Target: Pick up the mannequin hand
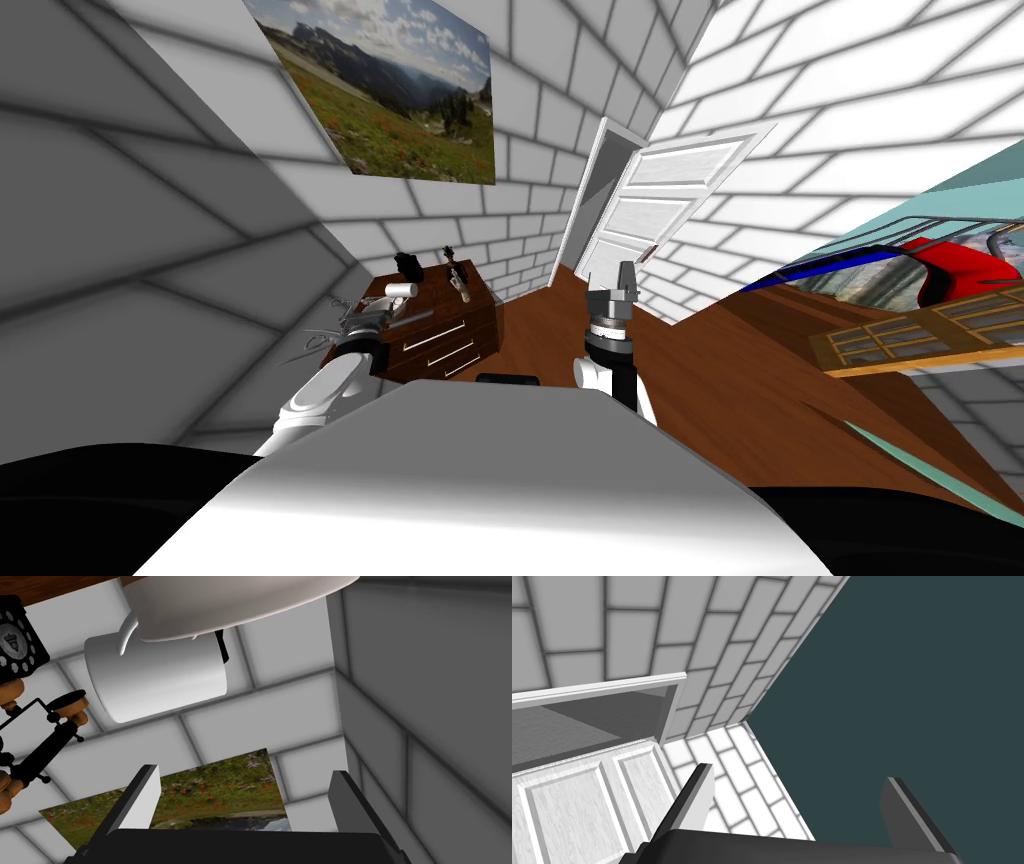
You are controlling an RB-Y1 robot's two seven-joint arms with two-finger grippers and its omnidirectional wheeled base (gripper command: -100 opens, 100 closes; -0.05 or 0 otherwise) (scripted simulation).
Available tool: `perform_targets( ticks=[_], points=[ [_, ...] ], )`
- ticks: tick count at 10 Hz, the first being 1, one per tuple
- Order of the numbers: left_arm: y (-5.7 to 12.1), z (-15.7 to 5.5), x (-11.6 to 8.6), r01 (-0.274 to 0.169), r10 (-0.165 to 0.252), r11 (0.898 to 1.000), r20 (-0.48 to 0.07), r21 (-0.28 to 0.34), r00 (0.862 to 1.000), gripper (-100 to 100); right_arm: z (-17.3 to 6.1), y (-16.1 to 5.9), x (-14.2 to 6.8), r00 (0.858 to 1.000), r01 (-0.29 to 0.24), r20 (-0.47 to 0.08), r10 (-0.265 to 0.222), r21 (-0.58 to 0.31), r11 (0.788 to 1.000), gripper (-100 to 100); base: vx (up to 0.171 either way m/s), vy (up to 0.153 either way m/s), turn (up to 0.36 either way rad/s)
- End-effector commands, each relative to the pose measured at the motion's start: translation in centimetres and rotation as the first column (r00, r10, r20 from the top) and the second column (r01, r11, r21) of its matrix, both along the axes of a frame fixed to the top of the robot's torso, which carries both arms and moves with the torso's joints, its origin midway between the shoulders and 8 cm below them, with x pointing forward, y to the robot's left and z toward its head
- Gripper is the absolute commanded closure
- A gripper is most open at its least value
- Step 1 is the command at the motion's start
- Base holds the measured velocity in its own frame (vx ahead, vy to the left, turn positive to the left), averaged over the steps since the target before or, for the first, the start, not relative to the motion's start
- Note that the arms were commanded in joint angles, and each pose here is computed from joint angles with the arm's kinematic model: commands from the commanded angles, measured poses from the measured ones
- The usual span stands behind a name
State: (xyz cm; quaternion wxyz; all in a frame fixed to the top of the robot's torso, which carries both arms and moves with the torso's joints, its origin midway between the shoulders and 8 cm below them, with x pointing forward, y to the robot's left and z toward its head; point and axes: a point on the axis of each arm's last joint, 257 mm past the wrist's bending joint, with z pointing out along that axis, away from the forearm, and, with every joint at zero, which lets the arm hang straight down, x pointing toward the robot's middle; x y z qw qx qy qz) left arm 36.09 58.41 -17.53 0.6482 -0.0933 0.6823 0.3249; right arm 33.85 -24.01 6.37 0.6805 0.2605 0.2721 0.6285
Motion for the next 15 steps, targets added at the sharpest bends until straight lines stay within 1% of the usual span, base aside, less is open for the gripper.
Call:
perform_targets(
  ticks=[1, 2, 3, 4, 6, 8, 9, 10, 13, 14, 15],
  points=[
    [0.0, 0.7, -0.4, -0.001, 0.002, 0.998, -0.019, 0.067, 1.0, -100, 0.0, 0.0, 0.0, 1.0, 0.0, 0.0, 0.0, 0.0, 1.0, 0, 0.004, 0.003, 0.025],
    [-0.1, 1.0, -0.3, 0.003, -0.001, 0.996, -0.025, 0.094, 1.0, -100, 0.0, 0.0, 0.0, 1.0, 0.0, 0.0, 0.0, 0.0, 1.0, 0, 0.004, 0.002, 0.016],
    [-0.1, 1.1, -0.3, 0.004, -0.001, 0.995, -0.027, 0.103, 1.0, -100, 0.0, 0.0, 0.0, 1.0, 0.0, 0.0, 0.0, 0.0, 1.0, 0, 0.0, 0.0, 0.0],
    [2.1, 2.4, -2.3, -0.032, 0.044, 0.98, -0.056, 0.195, 0.997, -100, 0.0, 0.0, 0.0, 1.0, 0.0, 0.0, 0.0, 0.0, 1.0, 0, -0.004, -0.01, -0.14],
    [1.8, 2.7, -2.4, -0.023, 0.043, 0.969, -0.075, 0.247, 0.996, -100, 0.0, 0.0, 0.0, 1.0, 0.0, 0.0, 0.0, 0.0, 1.0, 0, -0.002, -0.002, -0.054],
    [1.5, 3.2, -2.3, -0.012, 0.04, 0.954, -0.087, 0.3, 0.995, -100, 0.0, 0.0, 0.0, 1.0, 0.0, 0.0, 0.0, 0.0, 1.0, 0, 0.002, 0.001, 0.006],
    [3.4, 4.7, -4.2, -0.037, 0.085, 0.922, -0.109, 0.385, 0.99, -100, 0.0, 0.0, 0.0, 1.0, 0.0, 0.0, 0.0, 0.0, 1.0, 0, 0.003, -0.009, -0.166],
    [3.4, 4.6, -4.4, -0.033, 0.087, 0.917, -0.119, 0.396, 0.989, -100, 0.0, 0.0, 0.0, 1.0, 0.0, 0.0, 0.0, 0.0, 1.0, 0, 0.002, -0.002, -0.106],
    [2.7, 5.3, -4.1, -0.009, 0.085, 0.88, -0.138, 0.475, 0.987, -100, 0.0, 0.0, 0.0, 1.0, 0.0, 0.0, 0.0, 0.0, 1.0, 0, 0.001, 0.0, 0.004],
    [2.5, 5.4, -4.0, -0.005, 0.084, 0.873, -0.141, 0.487, 0.986, -100, 0.0, 0.0, 0.0, 1.0, 0.0, 0.0, 0.0, 0.0, 1.0, 0, 0.0, 0.0, 0.0],
    [4.1, 7.1, -5.6, -0.017, 0.128, 0.823, -0.157, 0.567, 0.979, -100, 0.0, 0.0, 0.0, 1.0, 0.0, 0.0, 0.0, 0.0, 1.0, 0, 0.003, -0.009, -0.16]
  ],
)
